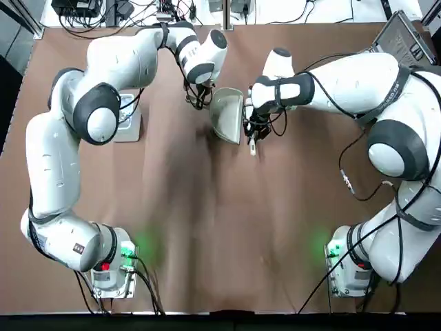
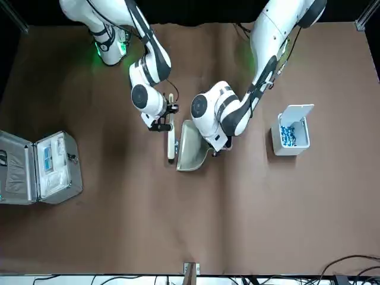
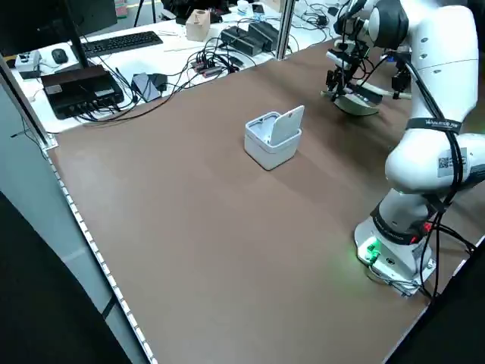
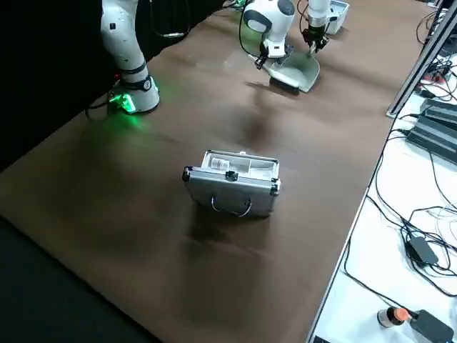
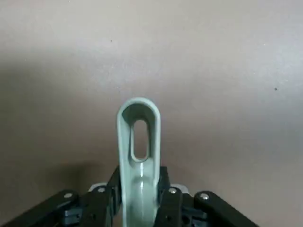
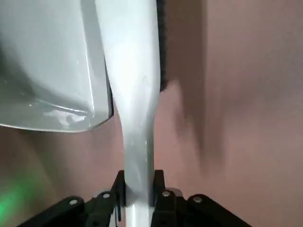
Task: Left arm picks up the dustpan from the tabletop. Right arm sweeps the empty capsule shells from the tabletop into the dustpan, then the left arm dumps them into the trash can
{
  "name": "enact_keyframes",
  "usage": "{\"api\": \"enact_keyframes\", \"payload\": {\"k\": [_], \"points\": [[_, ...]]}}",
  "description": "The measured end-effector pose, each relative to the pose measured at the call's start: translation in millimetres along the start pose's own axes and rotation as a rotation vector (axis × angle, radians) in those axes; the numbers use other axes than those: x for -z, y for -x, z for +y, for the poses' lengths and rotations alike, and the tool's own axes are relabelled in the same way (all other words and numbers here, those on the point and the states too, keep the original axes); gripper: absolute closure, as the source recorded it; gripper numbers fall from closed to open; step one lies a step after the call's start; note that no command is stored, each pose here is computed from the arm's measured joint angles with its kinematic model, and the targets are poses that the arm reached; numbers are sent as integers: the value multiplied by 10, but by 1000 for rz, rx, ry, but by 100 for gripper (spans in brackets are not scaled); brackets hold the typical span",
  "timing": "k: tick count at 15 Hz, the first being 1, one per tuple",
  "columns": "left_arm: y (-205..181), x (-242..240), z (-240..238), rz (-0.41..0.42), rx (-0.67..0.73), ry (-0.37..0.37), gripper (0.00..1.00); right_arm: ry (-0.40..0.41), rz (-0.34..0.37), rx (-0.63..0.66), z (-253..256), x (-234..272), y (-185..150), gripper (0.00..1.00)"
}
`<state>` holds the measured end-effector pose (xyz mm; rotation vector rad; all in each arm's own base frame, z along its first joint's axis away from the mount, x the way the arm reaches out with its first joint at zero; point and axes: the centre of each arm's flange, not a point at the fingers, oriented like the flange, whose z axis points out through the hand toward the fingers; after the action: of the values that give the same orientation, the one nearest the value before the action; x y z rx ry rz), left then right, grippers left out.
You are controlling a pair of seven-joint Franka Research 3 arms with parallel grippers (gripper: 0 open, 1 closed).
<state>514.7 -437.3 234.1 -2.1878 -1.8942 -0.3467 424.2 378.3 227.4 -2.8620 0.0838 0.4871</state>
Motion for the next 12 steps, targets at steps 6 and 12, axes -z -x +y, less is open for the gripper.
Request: {"api": "enact_keyframes", "payload": {"k": [6,12], "points": [[-2,2,5,0,1,1,67,-50,-28,-48,-95,-156,23,73],[-3,2,6,0,2,1,67,-114,-42,-90,-306,-189,-6,73]]}}
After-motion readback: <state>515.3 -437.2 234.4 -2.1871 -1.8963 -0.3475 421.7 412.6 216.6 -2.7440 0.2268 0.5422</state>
